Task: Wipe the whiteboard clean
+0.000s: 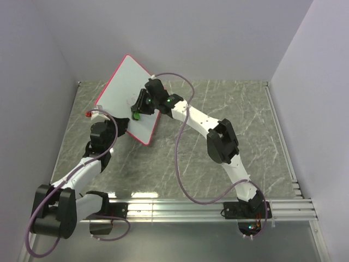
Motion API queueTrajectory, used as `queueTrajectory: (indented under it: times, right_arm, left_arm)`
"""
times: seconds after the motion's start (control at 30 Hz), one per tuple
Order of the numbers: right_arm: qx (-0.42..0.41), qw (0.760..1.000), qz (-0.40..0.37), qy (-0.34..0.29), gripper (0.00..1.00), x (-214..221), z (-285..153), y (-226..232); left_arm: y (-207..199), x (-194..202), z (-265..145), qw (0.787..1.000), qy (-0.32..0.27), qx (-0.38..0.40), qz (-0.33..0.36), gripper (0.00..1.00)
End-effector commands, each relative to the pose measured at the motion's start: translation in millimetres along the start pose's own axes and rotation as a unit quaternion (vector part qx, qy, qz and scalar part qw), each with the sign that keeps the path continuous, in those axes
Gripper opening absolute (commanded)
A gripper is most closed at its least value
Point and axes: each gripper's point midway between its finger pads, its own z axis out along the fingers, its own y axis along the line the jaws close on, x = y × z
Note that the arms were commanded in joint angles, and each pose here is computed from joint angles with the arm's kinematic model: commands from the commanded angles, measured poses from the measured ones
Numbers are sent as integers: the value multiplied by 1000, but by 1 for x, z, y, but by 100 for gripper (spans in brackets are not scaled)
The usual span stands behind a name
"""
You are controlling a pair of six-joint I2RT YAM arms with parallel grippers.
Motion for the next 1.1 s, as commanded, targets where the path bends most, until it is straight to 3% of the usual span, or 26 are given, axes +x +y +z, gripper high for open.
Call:
queueTrajectory:
  times: [0.0,0.13,0.3,0.57,0.77,1.07]
  right_arm:
    - [10,994,-9,111,0,86,36,-2]
    - [-72,994,9,82,0,60,24,58]
    - [-131,988,17,81,0,64,7,103]
    - [-155,983,44,85,0,68,29,107]
    - [-114,984,45,126,0,95,36,60]
    - [79,983,20,167,0,141,27,-81]
  left_arm:
    - [36,78,-29,979,166,-58,99,0]
    - [28,89,-37,980,174,-44,81,0]
    - [32,109,-50,979,196,-39,48,0]
    - [46,128,-81,976,208,-63,10,0]
    - [36,114,-81,981,184,-52,21,0]
    - [23,100,-86,985,163,-37,34,0]
